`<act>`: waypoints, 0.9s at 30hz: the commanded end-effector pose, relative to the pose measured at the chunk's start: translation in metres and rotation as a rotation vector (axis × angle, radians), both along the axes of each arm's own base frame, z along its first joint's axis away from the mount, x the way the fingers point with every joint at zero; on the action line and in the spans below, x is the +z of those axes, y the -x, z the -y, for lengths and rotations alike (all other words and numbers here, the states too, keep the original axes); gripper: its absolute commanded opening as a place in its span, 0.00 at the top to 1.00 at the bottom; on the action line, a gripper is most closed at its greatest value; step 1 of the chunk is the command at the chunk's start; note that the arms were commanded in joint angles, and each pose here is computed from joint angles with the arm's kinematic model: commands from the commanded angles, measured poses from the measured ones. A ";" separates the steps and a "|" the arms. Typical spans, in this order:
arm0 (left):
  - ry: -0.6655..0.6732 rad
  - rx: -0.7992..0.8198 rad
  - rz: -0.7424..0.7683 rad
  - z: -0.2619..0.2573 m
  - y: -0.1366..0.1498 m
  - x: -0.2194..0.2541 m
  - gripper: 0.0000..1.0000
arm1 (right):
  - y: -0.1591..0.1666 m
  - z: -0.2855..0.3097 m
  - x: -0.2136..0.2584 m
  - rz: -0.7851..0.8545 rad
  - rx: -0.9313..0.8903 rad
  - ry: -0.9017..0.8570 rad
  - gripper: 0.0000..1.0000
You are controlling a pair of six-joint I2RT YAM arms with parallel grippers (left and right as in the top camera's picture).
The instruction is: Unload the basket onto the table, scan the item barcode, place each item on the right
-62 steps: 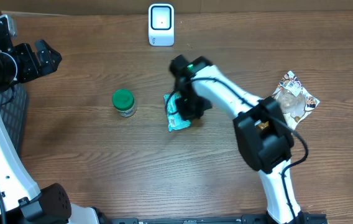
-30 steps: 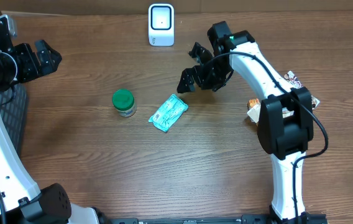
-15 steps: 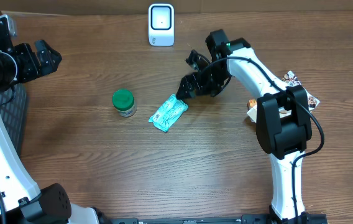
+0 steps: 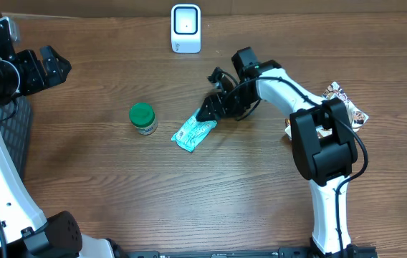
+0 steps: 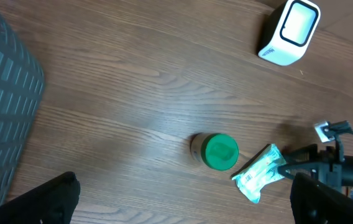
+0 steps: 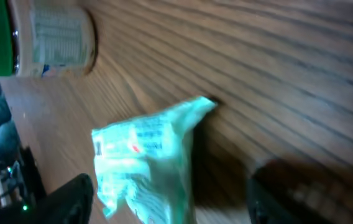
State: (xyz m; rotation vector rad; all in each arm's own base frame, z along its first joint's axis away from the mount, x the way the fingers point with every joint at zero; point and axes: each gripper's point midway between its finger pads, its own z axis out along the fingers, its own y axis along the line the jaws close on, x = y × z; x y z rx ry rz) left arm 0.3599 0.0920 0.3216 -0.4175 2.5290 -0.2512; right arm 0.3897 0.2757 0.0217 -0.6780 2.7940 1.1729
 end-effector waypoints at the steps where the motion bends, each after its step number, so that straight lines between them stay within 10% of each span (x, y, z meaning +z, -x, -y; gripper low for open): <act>1: -0.013 -0.025 0.025 0.003 0.000 0.008 0.00 | 0.025 -0.008 -0.026 -0.077 -0.006 0.062 0.29; 12: -0.013 -0.025 0.025 0.003 0.000 0.008 0.00 | 0.036 -0.011 -0.033 -0.107 -0.006 0.065 0.77; 27: -0.013 -0.026 0.025 0.004 0.000 0.008 0.00 | 0.014 -0.011 0.080 -0.061 -0.028 -0.156 0.96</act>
